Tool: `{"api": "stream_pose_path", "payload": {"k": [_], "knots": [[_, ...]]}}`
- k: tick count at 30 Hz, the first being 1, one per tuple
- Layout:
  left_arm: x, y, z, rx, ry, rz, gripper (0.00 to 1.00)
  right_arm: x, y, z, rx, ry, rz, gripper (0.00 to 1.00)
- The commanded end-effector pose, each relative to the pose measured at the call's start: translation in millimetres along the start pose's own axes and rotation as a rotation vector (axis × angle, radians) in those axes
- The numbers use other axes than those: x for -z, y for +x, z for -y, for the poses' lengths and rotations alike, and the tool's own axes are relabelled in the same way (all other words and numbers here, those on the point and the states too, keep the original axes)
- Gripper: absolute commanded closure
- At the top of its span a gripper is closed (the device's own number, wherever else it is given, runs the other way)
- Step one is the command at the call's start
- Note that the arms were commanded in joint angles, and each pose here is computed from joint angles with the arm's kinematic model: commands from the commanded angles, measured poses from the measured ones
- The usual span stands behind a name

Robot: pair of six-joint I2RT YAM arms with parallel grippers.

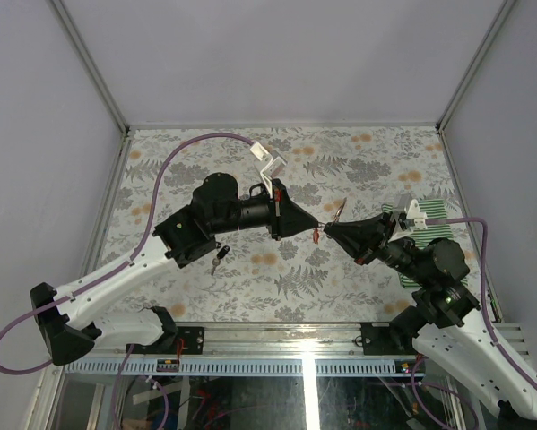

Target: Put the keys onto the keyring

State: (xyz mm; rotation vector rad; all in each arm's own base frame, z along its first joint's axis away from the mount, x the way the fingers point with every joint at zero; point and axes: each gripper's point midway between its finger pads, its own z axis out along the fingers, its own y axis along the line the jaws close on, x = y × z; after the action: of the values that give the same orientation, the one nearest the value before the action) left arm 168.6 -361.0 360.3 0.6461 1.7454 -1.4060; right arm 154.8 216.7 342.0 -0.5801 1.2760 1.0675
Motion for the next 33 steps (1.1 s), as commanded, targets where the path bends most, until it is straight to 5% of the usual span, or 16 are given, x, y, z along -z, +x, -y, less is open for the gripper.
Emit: {"api": "stream_pose_path", "payload": {"k": [1,33], "knots": [[1.3,-10.8,0.6,-0.025,-0.017,0.046,1.00,1.0,-24.1,-11.4,0.030,-0.037,0.074,1.00],[0.5,0.2,-24.4,-0.039,-0.128,0.012,1.00,1.1,-33.1,-1.7,-0.078,0.058,0.068,1.00]]}}
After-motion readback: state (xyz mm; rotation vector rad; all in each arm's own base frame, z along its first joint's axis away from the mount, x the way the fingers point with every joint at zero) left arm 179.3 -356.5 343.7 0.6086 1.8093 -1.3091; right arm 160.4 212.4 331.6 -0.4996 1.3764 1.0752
